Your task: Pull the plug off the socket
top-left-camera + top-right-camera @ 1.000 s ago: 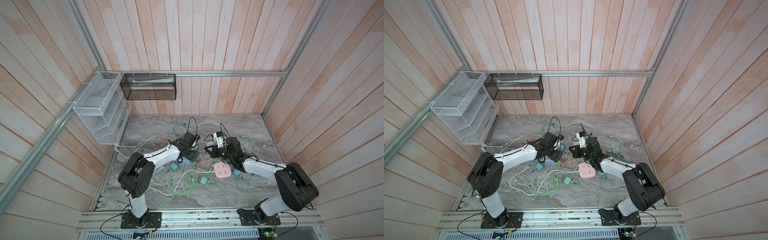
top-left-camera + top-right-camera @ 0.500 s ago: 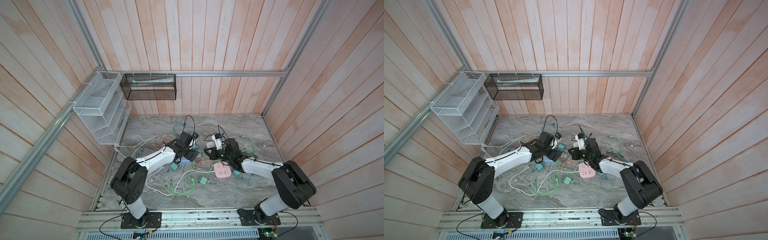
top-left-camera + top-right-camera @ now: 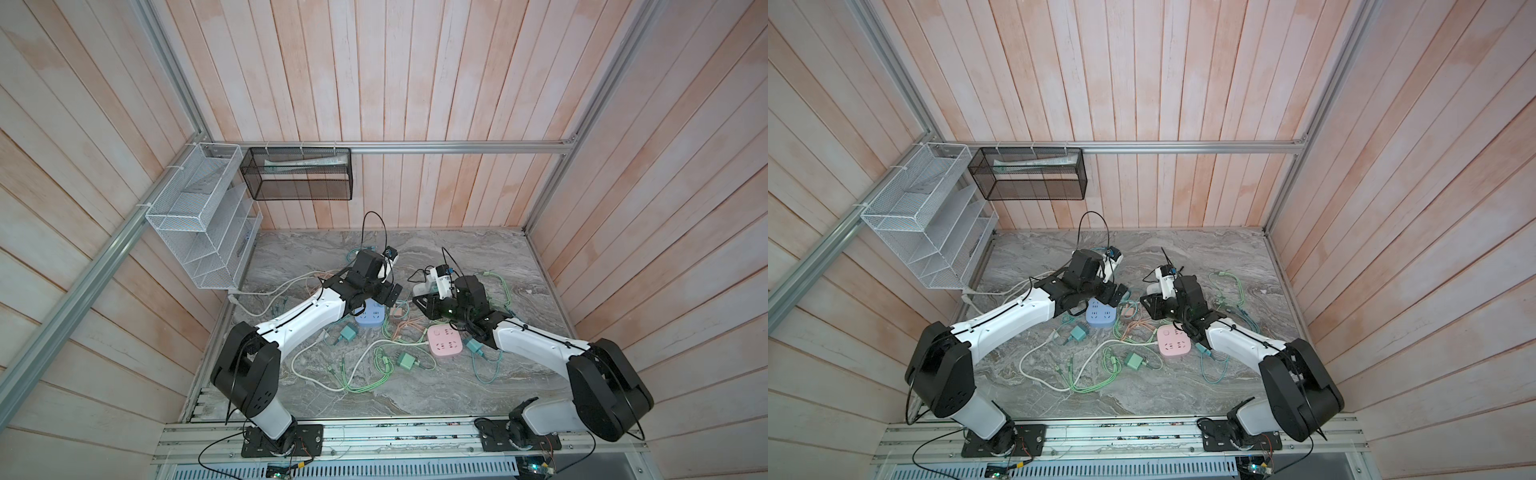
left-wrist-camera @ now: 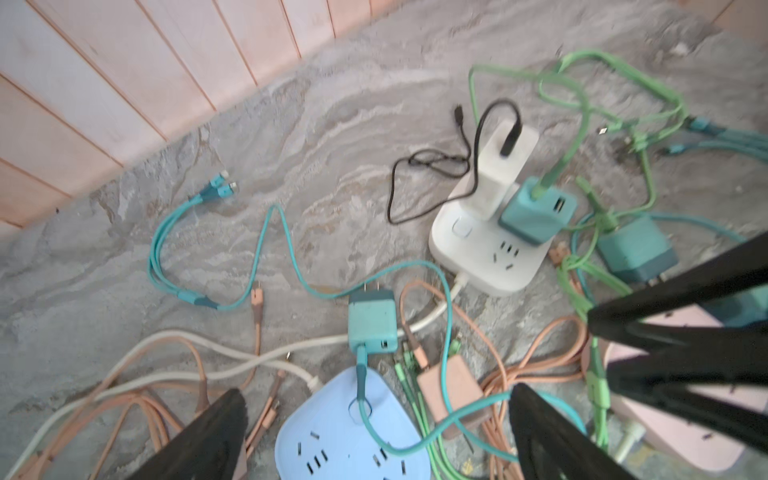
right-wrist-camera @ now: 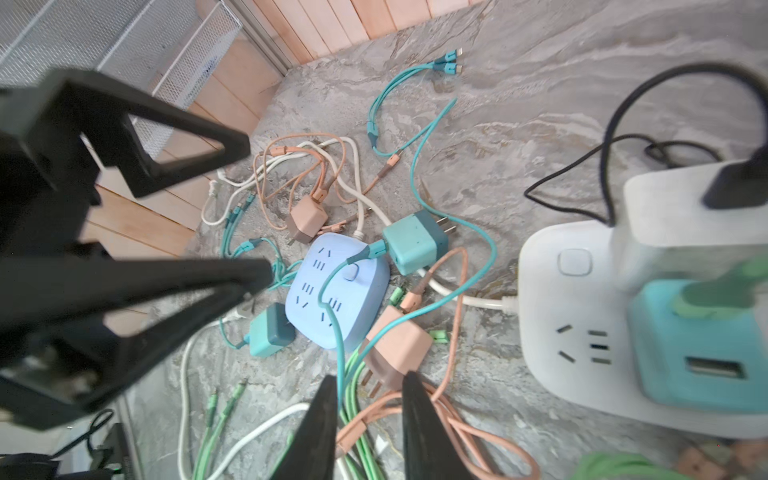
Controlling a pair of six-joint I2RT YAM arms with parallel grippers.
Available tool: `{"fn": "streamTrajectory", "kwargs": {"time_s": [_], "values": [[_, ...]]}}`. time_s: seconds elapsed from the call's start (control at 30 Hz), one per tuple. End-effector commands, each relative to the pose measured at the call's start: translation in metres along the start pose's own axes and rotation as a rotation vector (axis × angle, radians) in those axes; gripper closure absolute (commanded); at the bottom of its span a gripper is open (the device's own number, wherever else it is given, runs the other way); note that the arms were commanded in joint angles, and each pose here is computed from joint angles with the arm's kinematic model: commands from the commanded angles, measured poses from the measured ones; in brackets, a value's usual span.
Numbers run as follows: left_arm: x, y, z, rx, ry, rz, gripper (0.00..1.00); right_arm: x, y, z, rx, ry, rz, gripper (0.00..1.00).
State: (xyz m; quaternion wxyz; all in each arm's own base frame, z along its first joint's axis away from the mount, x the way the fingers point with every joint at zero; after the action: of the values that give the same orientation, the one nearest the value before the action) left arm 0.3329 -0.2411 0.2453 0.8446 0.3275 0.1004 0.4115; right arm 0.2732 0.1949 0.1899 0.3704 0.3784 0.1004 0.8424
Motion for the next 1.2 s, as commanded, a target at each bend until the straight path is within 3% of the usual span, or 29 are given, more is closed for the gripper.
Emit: {"fn": "streamTrajectory", "kwargs": {"time_s": [0.0, 0.17, 0.5, 1.17], "values": [[-0.003, -0.019, 0.024, -0.043, 0.002, -0.066, 0.0, -0.011, 0.01, -0.007, 0.002, 0.018, -0.12, 0.66], [-0.014, -0.065, 0.032, 0.02, -0.049, -0.181, 0.01, -0.027, 0.022, -0.011, -0.008, 0.018, -0.239, 0.6], [-0.038, -0.12, -0.006, 0.14, -0.072, -0.26, 0.05, -0.058, 0.035, -0.024, -0.001, 0.041, -0.415, 0.53], [-0.04, -0.171, -0.033, 0.26, -0.027, -0.215, 0.14, -0.076, -0.005, -0.004, 0.035, 0.189, -0.459, 0.54]]}}
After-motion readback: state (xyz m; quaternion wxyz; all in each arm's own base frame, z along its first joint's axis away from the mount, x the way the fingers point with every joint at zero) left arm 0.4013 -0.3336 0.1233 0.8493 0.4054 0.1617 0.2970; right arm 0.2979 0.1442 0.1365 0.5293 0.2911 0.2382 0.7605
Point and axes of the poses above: each gripper's point midway between its finger pads, its own y axis back along the fingers, its own x axis along the line the jaws close on, z = x × y, the point moved 9 cm from there along y, back along the fingers, and after that the axes turned 3 degrees about -y, right-handed, at the moved point
